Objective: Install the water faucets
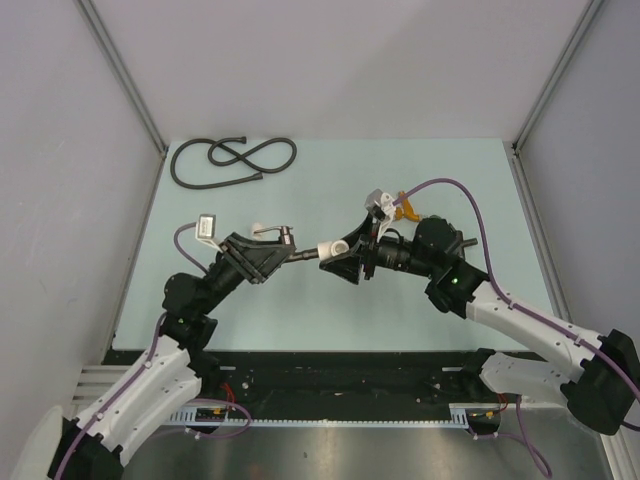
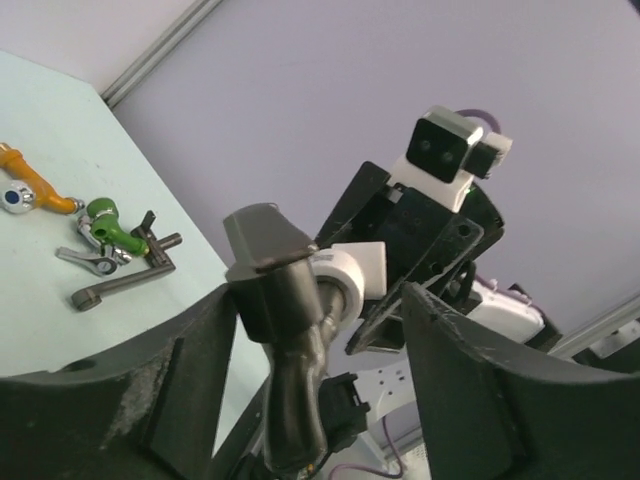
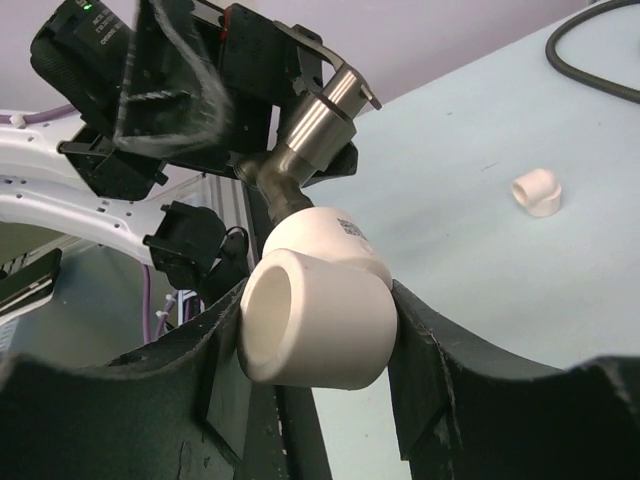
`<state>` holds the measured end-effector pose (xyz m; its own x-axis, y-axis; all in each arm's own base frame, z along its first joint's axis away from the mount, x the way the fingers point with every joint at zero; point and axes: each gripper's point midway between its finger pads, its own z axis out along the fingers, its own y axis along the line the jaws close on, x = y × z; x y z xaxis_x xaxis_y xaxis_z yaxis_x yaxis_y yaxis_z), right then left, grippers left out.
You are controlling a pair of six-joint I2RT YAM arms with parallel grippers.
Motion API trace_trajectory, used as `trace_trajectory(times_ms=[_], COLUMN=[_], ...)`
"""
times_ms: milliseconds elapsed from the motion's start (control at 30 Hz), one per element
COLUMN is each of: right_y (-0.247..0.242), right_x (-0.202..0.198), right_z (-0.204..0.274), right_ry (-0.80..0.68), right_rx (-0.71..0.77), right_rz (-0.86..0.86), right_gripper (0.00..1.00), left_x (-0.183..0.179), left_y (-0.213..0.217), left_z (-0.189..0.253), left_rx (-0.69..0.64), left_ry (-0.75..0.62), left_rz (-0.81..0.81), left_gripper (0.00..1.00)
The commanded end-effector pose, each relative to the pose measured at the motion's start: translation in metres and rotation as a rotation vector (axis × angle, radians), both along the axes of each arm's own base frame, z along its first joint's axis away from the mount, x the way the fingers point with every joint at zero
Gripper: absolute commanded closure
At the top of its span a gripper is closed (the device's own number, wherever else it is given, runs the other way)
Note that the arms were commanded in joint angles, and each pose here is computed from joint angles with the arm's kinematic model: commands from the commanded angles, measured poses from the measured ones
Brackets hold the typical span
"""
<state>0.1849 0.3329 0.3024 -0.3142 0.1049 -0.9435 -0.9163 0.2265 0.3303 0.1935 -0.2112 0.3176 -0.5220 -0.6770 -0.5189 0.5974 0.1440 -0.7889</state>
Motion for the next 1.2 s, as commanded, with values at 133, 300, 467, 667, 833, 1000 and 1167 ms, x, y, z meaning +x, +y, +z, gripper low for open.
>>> trace_trajectory(times_ms=[133, 300, 467, 667, 833, 1000, 1167], right_y=[0.001, -0.004, -0.003, -0.001, -0.001, -0.001, -0.008], right_x=[-0.008, -0.004, -0.015, -0.018, -0.019, -0.016, -0.015], right_z=[0.044, 0.046, 0.048, 0.05, 0.051, 0.048, 0.046], right_ry=[-0.071, 0.056, 0.185, 0.217, 0.239, 0.21, 0.1], right_rx=[0.104, 0.142, 0.17, 0.187, 0.187, 0.167, 0.129], right_rz=[0.036, 0.072, 0.171, 0.209, 0.22, 0.201, 0.162], right_gripper=[1.0, 1.0, 1.0, 1.0, 1.0, 1.0, 0.52], left_x=[-0.016, -0.031, -0.064, -0.087, -0.091, -0.079, -0.057], left_y=[-0.005, 0.002, 0.004, -0.002, 0.001, 0.007, 0.022], left_z=[0.028, 0.042, 0.053, 0.046, 0.031, 0.034, 0.05], left_rx=[0.068, 0.181, 0.301, 0.419, 0.529, 0.534, 0.48], left_ry=[-0.249, -0.539, -0.855, -1.018, -1.1, -1.02, -0.863], left_rz=[-0.03, 0.043, 0.024, -0.081, -0.075, -0.003, 0.16], left_gripper=[0.6, 0.9, 1.0, 1.0, 1.0, 1.0, 1.0])
